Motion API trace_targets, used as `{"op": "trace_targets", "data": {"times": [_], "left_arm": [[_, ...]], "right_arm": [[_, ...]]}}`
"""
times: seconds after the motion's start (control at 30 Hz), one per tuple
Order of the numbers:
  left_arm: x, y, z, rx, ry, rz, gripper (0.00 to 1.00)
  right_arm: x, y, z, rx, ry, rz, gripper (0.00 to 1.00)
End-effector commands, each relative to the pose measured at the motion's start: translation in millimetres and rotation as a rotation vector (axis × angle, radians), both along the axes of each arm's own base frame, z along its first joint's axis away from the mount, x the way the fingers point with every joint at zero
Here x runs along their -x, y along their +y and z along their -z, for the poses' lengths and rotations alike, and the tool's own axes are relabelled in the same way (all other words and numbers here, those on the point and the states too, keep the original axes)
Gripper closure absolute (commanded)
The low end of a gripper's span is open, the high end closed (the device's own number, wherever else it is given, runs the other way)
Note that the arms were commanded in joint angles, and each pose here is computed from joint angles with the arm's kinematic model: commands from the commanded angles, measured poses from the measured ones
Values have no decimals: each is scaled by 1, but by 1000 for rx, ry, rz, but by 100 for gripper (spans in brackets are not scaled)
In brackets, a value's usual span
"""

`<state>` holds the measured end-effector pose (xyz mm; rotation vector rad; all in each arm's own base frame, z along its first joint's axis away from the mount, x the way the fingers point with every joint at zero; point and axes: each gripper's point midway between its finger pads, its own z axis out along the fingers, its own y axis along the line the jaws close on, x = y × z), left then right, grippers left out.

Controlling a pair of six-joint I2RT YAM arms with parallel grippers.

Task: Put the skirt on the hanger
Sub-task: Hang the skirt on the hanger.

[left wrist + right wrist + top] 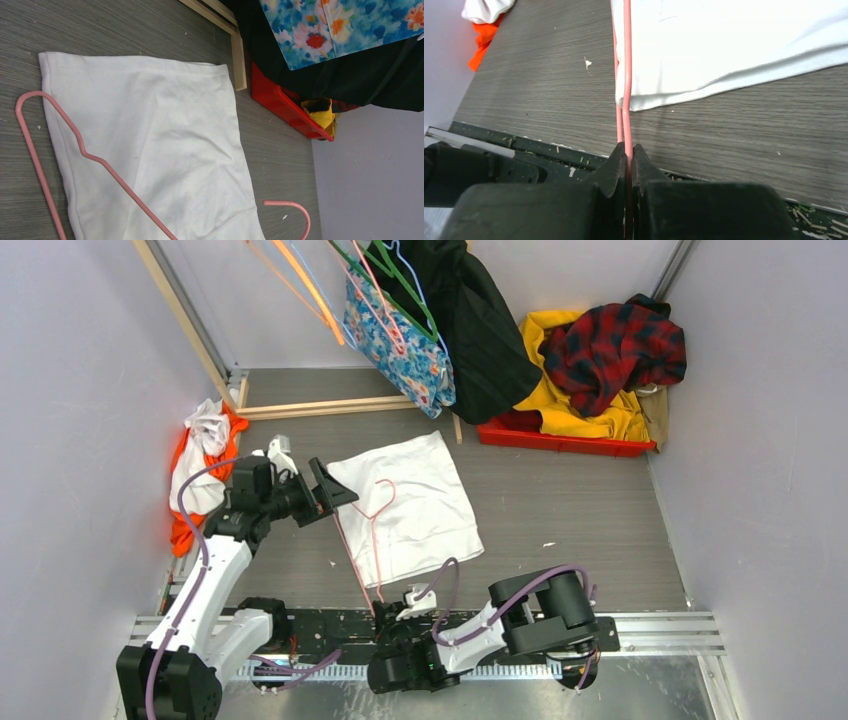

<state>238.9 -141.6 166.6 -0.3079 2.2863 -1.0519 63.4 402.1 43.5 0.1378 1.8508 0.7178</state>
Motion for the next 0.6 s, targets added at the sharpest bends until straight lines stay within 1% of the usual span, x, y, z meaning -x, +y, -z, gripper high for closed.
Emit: {"op": "trace_targets", "data": {"times": [0.0,0.2,0.37,0.57], "left_arm": [[-9,-1,-17,13,-64,0,1],[-11,-1,-19,18,-71,0,1],[-11,-1,-17,17,-70,1,2],[-10,-2,-15,17,-71,7,2]], "right_arm": [[-11,4,-4,14,-35,43,99],[-23,6,9,24,-14,56,99],[-32,14,8,95,-52,63,99],[-49,9,14,135,-44,119,99]]}}
